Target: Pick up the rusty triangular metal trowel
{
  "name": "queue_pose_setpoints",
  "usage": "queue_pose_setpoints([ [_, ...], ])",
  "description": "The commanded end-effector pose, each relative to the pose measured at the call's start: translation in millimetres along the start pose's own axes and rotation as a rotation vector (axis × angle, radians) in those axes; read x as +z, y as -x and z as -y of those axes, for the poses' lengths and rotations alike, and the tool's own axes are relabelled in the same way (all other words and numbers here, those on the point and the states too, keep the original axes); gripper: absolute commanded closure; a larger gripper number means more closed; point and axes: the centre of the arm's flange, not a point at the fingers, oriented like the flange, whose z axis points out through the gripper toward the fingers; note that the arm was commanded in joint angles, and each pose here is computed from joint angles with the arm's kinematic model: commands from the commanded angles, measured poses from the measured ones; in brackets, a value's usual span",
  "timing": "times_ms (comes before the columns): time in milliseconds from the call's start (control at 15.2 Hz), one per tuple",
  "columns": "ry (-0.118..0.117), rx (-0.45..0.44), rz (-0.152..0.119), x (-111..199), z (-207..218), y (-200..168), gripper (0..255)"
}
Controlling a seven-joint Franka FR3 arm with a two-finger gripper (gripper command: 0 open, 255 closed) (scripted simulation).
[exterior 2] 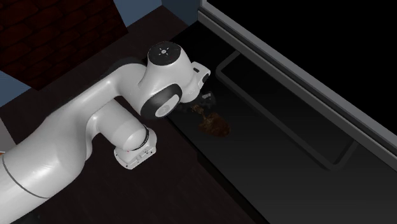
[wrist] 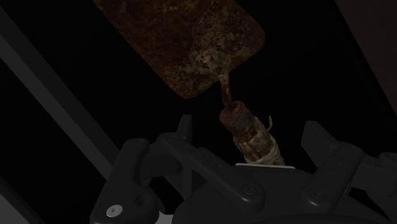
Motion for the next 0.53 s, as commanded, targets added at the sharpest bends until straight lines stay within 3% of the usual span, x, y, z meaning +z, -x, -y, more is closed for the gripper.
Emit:
queue_pose_setpoints([
  [0, 0.001, -0.004, -0.001, 10.5, 1.4, 0.6, 0],
  [264, 0.001, -0.004, -0.001, 23.8, 4.1, 0.7, 0],
  [330, 0.001, -0.003, -0.001, 24.1, 4.5, 0.3, 255],
  [462, 0.001, -0.003, -0.001, 24.2, 4.0, 0.1, 255],
])
